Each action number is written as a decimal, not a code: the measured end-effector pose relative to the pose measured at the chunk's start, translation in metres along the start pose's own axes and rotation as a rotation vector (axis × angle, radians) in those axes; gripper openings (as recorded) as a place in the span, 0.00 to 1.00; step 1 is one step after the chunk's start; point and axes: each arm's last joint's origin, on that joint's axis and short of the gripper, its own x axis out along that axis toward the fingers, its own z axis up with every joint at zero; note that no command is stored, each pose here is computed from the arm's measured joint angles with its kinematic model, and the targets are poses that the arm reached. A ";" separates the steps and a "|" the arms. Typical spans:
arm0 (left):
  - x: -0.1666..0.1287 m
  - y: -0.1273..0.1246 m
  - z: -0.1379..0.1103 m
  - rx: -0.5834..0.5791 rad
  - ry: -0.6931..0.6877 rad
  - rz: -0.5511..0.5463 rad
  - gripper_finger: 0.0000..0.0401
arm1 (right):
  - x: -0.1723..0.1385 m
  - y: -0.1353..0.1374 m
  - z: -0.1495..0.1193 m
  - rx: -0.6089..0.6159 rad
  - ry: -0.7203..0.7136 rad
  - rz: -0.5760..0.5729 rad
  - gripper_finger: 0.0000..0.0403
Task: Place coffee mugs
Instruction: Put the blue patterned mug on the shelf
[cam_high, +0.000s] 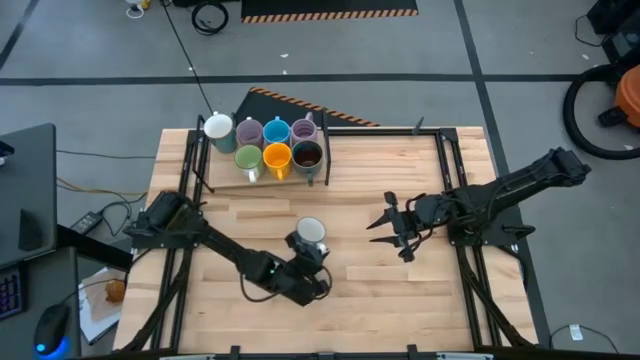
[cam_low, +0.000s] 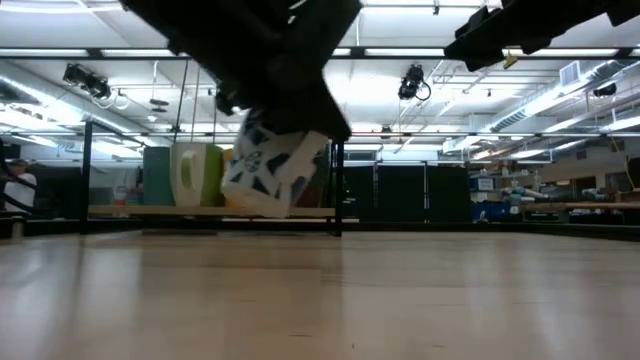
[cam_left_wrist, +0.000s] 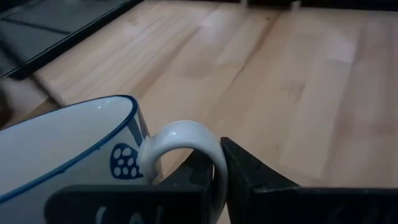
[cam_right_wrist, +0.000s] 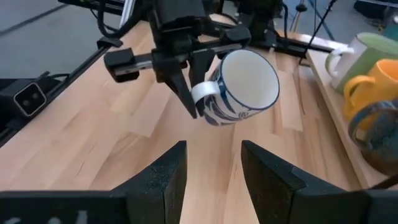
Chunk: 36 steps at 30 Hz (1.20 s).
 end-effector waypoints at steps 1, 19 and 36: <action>0.003 0.000 0.003 0.012 -0.002 -0.024 0.06 | -0.001 0.000 -0.001 0.005 0.006 0.001 0.39; 0.067 0.033 0.054 0.178 -0.166 -0.413 0.06 | -0.012 -0.009 -0.007 0.058 0.076 -0.028 0.39; 0.065 0.087 -0.023 -0.004 -0.330 -0.482 0.06 | -0.012 -0.007 -0.015 0.214 0.153 -0.031 0.39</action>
